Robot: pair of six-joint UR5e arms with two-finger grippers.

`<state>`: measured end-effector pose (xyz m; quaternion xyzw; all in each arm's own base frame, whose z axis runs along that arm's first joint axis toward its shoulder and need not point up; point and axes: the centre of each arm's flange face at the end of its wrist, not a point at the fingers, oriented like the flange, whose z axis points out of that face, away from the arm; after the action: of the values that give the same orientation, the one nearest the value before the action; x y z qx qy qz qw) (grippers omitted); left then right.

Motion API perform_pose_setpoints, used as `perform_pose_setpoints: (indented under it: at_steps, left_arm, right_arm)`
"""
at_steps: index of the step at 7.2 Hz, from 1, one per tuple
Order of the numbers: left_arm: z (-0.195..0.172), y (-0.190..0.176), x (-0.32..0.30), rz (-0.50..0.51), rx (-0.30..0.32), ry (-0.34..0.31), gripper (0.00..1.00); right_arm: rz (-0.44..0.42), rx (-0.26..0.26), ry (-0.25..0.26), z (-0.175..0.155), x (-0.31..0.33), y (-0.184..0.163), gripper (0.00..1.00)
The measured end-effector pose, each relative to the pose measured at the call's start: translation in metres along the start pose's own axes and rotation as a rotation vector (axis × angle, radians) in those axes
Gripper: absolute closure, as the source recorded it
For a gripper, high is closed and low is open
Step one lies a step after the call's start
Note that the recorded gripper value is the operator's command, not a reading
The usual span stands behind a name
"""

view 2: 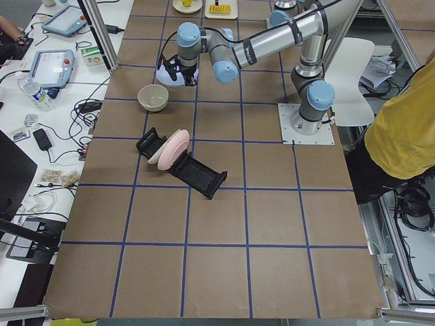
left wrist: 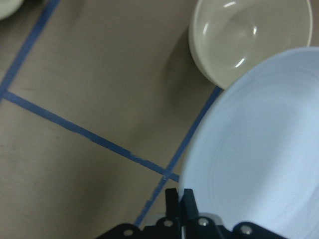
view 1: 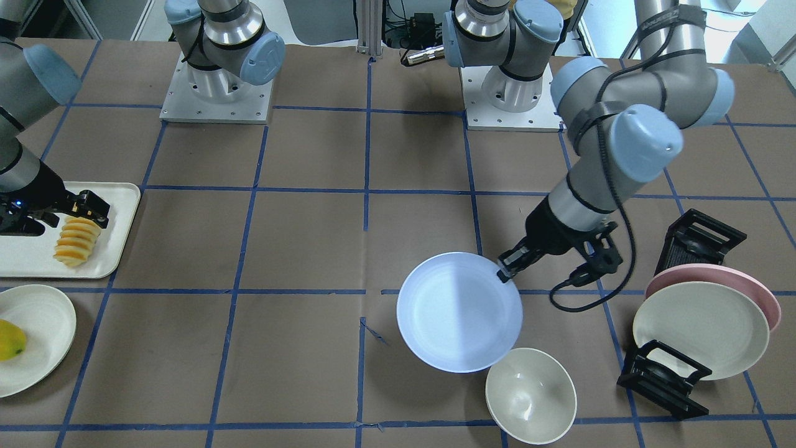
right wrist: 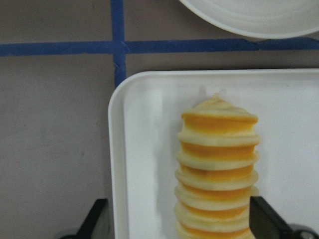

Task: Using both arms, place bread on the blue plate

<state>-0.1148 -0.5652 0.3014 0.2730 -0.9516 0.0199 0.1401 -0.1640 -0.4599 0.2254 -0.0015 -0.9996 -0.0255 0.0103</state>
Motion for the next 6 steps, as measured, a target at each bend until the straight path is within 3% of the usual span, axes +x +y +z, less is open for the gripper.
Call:
perform_pose_setpoints:
  at_steps: [2, 3, 4, 5, 6]
  left_arm:
    - [0.066, 0.040, 0.046, 0.021, -0.037, -0.008, 1.00]
    - [0.093, 0.061, 0.062, 0.038, -0.056, -0.022, 1.00]
    - [0.113, 0.074, 0.068, 0.047, -0.069, -0.049, 0.96]
    - [0.125, 0.080, 0.067, 0.050, -0.072, -0.076, 0.33]
    - [0.130, 0.081, 0.065, 0.050, -0.059, -0.108, 0.31]
  right_arm:
    - [-0.017, -0.030, 0.048, 0.022, 0.013, -0.004, 0.00]
    - [-0.032, -0.043, 0.049, 0.031, 0.016, -0.006, 0.05]
    - [-0.055, -0.057, 0.041, 0.040, 0.016, -0.007, 0.41]
    - [-0.072, -0.073, 0.031, 0.050, 0.018, -0.009, 0.88]
    - [-0.081, -0.084, 0.026, 0.055, 0.020, -0.013, 1.00]
